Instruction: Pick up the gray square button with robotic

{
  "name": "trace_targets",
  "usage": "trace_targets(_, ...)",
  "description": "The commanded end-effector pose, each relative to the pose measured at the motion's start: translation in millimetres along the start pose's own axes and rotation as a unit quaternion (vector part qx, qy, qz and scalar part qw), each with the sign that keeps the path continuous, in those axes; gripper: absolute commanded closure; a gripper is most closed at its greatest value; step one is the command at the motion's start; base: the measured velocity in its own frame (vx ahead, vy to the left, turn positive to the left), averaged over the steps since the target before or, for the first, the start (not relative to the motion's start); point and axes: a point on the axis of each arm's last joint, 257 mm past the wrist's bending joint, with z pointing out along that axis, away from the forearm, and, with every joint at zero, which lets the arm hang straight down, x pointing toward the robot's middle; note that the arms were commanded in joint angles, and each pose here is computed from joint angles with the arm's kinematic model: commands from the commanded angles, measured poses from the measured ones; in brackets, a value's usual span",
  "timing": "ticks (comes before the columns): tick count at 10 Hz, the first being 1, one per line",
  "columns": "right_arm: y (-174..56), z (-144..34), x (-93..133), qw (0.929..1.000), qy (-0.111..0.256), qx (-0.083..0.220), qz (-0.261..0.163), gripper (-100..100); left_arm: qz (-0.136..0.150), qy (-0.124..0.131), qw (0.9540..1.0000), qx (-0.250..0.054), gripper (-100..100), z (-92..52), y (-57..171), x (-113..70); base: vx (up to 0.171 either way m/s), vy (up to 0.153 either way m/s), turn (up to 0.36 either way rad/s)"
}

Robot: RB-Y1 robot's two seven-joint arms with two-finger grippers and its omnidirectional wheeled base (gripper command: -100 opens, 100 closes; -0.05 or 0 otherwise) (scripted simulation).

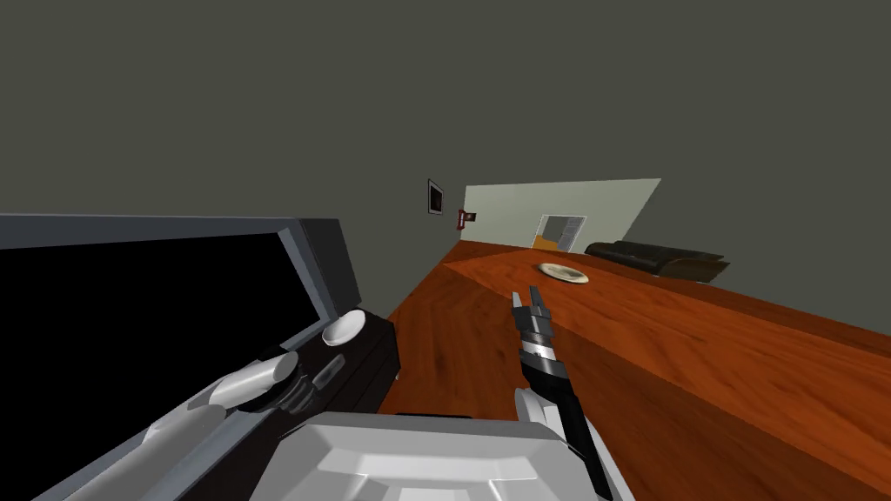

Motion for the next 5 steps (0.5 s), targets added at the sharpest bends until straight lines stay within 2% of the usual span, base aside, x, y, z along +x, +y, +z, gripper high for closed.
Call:
trace_targets(1, 0.0, 0.0, 0.0, 1.0, 0.0, 0.0, 0.0, 0, -0.034, 0.001, 0.9994, 0.007, -100, -4.0, -13.9, -13.9, -0.128, -0.017, -0.446)
trace_targets(2, 0.0, 0.0, 0.0, 1.0, 0.0, 0.0, 0.0, 0, -0.078, -0.007, 0.9966, 0.024, -100, -9.3, -33.9, -47.0, -0.162, -0.025, -0.41)
trace_targets(3, 0.0, 0.0, 0.0, 1.0, 0.0, 0.0, 0.0, 0, -0.088, -0.001, 0.9958, 0.024, -100, -14.0, -38.8, -45.8, -0.143, -0.023, -0.388)
trace_targets(4, 0.0, 0.0, 0.0, 1.0, 0.0, 0.0, 0.0, 0, -0.089, -0.001, 0.9957, 0.024, -100, -14.0, -38.8, -45.8, -0.059, -0.011, -0.438)
trace_targets(5, -0.1, -0.1, -0.1, 1.0, 0.0, 0.0, 0.0, 0, -0.131, -0.002, 0.9903, 0.046, -100, -24.6, -62.3, -74.2, -0.101, -0.024, -0.407)
